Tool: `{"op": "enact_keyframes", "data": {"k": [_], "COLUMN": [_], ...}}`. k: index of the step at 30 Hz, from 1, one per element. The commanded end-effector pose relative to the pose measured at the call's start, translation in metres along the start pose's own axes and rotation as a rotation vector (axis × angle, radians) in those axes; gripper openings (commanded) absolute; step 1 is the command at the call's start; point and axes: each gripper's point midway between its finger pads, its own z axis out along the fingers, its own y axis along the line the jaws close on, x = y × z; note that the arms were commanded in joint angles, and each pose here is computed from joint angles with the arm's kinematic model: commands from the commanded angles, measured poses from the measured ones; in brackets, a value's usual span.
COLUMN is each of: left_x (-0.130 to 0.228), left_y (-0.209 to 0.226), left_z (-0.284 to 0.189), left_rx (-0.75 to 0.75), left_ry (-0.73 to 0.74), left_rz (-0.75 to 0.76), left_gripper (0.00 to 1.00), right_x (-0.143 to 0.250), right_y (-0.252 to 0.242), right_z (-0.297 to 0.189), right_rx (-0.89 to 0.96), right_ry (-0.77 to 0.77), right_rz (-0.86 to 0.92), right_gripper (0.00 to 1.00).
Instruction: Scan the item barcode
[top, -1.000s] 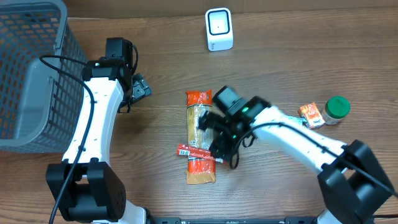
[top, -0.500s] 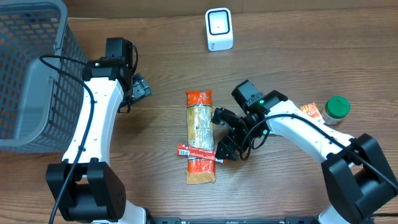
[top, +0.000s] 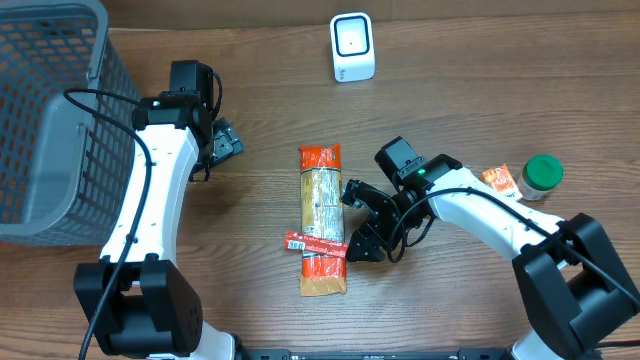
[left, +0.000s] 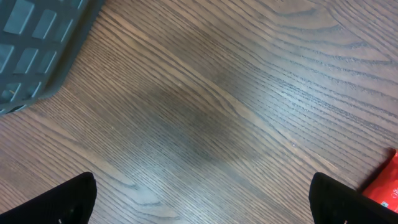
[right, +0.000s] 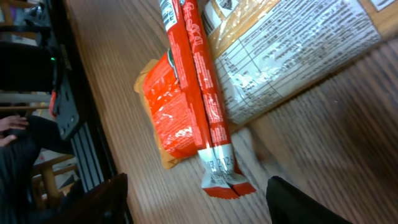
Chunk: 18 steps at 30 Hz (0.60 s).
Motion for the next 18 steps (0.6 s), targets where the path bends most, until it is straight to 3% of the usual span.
{"op": "enact_keyframes", "data": {"k": [1, 18], "left_x": [-0.006, -0.006], "left_y": [-0.001, -0.001], "left_z": [-0.01, -0.01], "left_rx": [0.009, 0.009], "left_ry": [-0.036, -0.036], "left_rz": [0.009, 0.009], "left_gripper": [1.0, 1.0], "right_x": [0.002, 0.013], "right_y": [0.001, -0.019], "right_z": [0.008, 0.02], "right_rx": [-0.04, -0.049], "right_ry": [0.005, 0.043], "right_rz": [0.043, 0.184], "right_gripper": [0.72, 0.71]}}
